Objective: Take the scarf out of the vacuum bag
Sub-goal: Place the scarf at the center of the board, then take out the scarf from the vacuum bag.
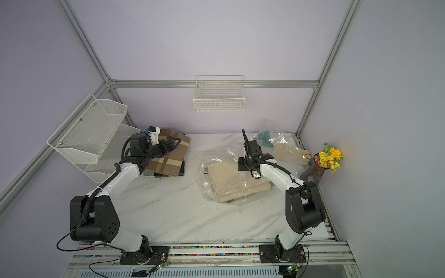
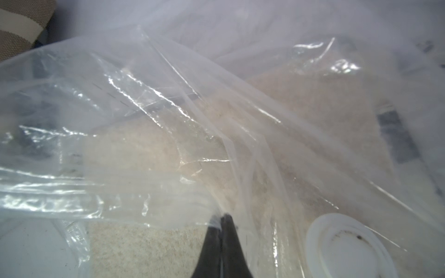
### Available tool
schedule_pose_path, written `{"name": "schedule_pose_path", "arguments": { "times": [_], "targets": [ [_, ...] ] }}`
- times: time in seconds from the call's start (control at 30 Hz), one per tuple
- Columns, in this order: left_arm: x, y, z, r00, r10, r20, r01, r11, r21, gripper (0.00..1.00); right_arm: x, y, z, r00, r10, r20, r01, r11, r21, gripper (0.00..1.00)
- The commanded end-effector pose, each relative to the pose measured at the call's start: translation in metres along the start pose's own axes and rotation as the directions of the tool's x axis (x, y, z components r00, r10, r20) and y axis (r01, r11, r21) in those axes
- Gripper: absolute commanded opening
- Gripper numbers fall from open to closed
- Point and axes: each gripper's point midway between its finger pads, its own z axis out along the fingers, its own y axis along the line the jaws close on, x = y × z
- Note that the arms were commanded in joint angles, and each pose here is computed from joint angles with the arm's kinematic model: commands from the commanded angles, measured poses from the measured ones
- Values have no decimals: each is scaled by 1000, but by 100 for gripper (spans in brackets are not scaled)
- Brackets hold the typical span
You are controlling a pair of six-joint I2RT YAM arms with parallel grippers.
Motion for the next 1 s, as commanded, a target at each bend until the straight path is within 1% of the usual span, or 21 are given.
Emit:
{"name": "schedule_pose_path", "arguments": {
  "times": [0.0,0.13,0.17,0.23,0.37,0.47,0.6,0.73,0.8,0.83,0.97],
  "targets": [
    [26,-42,-1,999,-4,-43,10,990,142,99,-23,27,-22,995,-25,100,35,995,-99,0],
    [73,-66,4,990,-14,-140,43,978,205,96,-24,43,-37,993,-37,116,54,987,-149,0],
    [80,-78,-3,990,-7,-142,40,972,231,93,-23,46,-41,992,-39,116,57,986,-157,0],
    [102,-86,-4,985,-10,-174,54,967,250,91,-26,51,-49,991,-40,124,61,983,-173,0],
    [139,-100,-3,970,-19,-242,90,955,283,88,-21,54,-59,994,-48,93,64,983,-174,0],
    [160,-108,-1,958,-23,-287,113,947,300,87,-19,55,-63,996,-49,75,61,984,-170,0],
    [180,-108,3,946,-40,-323,141,945,295,87,-13,54,-66,997,-61,52,69,986,-151,0],
    [197,-98,9,931,-61,-359,159,955,250,85,-6,54,-70,996,-72,44,78,986,-146,0],
    [205,-95,11,921,-73,-383,173,957,234,85,-1,57,-73,996,-84,34,88,984,-156,0],
    [217,-87,18,906,-88,-415,187,960,206,84,2,60,-74,995,-90,29,94,982,-164,0],
    [239,-86,25,885,-98,-454,205,960,193,82,12,68,-80,992,-121,24,124,976,-179,0]
  ]
}}
